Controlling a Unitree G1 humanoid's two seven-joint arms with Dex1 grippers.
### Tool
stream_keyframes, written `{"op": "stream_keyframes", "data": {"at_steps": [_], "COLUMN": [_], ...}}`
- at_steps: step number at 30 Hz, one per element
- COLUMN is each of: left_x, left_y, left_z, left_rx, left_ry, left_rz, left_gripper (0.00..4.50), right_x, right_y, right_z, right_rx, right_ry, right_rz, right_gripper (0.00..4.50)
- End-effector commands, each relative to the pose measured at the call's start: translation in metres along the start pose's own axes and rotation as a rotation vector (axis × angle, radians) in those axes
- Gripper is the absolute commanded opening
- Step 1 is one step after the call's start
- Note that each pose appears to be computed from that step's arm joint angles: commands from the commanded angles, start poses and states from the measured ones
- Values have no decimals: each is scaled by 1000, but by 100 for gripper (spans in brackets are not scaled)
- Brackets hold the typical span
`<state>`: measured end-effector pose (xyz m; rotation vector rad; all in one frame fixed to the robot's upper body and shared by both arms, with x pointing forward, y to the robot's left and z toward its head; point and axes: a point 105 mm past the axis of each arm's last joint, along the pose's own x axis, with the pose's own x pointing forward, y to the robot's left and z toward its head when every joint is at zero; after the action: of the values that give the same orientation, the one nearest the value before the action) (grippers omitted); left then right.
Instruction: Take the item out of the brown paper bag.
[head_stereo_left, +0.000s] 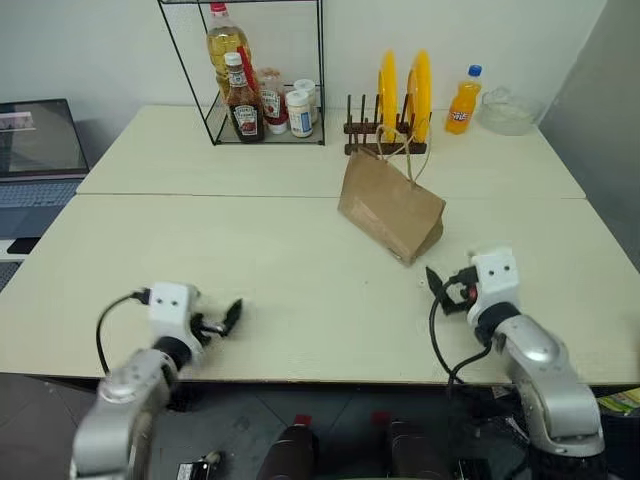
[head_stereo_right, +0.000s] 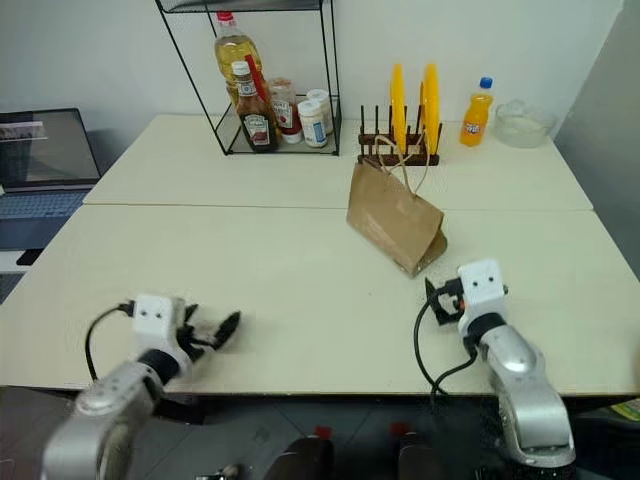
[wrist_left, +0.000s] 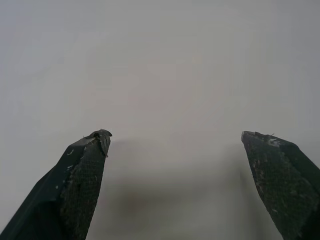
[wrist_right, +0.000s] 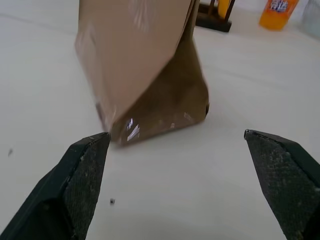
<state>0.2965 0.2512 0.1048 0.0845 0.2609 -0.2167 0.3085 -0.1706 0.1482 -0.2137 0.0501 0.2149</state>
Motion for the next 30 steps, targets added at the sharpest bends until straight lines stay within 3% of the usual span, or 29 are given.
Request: {"op": "stream_keyframes", "data": {"at_steps": [1,8,14,20,30], "left_x": [9,11,15,22,18], "left_y": [-11,-60,-82,-83,-79], "left_z": [49,133,179,190,179], "left_rx": [79,328,401,447,435], "left_ry": [-75,-175,-235,-257,-261], "left_rz": [-196,-624,-813,-837,-824], "left_gripper": [446,446,446,446,446], "right_x": [1,20,48,79,119], "right_y": [-7,-12,-9,-2,9], "right_z": [40,87,105,106,101], "right_rx": [-12,-88,-209,-184,-102], "right_ry": [-90,-82,10,103,161], "right_rz": [37,215,388,469,502], "right_gripper": [450,450,450,450,450]}}
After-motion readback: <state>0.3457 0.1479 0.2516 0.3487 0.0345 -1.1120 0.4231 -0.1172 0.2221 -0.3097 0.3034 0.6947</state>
